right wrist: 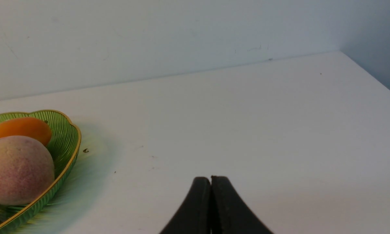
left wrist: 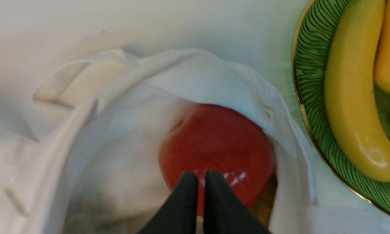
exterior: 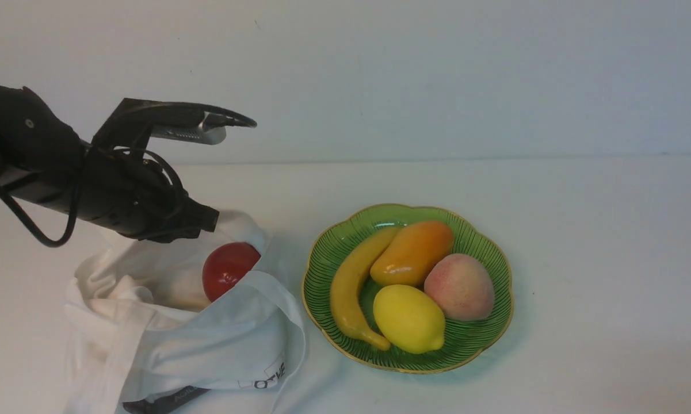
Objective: Take the fruit out of the cloth bag on the white table and place them on a plate.
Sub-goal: 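Reach into the white bag and grasp the apple with the left gripper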
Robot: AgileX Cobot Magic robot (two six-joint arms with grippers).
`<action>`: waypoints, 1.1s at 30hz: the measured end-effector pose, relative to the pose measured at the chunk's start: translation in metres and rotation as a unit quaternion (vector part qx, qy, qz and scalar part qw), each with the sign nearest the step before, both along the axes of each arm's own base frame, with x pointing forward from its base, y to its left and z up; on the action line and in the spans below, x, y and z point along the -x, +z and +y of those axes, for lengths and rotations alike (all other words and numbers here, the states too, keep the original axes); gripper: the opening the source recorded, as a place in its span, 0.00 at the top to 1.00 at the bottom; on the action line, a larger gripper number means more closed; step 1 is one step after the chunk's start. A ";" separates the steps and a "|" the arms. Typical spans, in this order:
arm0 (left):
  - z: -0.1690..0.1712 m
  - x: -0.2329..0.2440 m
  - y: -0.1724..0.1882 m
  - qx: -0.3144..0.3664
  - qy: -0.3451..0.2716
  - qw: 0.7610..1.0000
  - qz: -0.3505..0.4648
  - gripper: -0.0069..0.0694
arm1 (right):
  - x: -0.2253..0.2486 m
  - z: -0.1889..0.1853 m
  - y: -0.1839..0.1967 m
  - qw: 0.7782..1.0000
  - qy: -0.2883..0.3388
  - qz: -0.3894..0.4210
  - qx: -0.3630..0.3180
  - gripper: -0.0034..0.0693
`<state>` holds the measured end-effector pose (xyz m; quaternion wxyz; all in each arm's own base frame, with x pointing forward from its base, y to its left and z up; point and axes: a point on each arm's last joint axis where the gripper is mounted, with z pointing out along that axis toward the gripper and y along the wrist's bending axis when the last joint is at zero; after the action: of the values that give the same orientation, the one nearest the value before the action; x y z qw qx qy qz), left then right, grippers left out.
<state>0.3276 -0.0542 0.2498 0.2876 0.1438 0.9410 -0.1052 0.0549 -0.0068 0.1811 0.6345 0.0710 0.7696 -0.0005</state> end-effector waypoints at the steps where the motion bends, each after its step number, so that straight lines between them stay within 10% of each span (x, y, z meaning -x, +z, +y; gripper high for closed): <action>1: 0.000 -0.002 -0.002 0.001 0.001 1.000 -0.001 0.84 | 0.000 0.000 0.000 1.000 0.000 0.000 0.000 0.97; 15: -0.006 -0.023 -0.041 0.047 0.043 0.997 0.038 0.08 | 0.000 0.000 0.000 1.000 0.000 0.000 0.000 0.97; 33: -0.011 -0.026 -0.059 0.079 0.059 0.992 0.081 0.03 | 0.000 0.000 0.000 1.000 0.000 0.000 0.000 0.97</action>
<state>0.3535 -0.0651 0.1903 0.2266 0.0556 0.9568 -0.1737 0.0549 -0.0068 0.1811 0.6345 0.0710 0.7696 -0.0005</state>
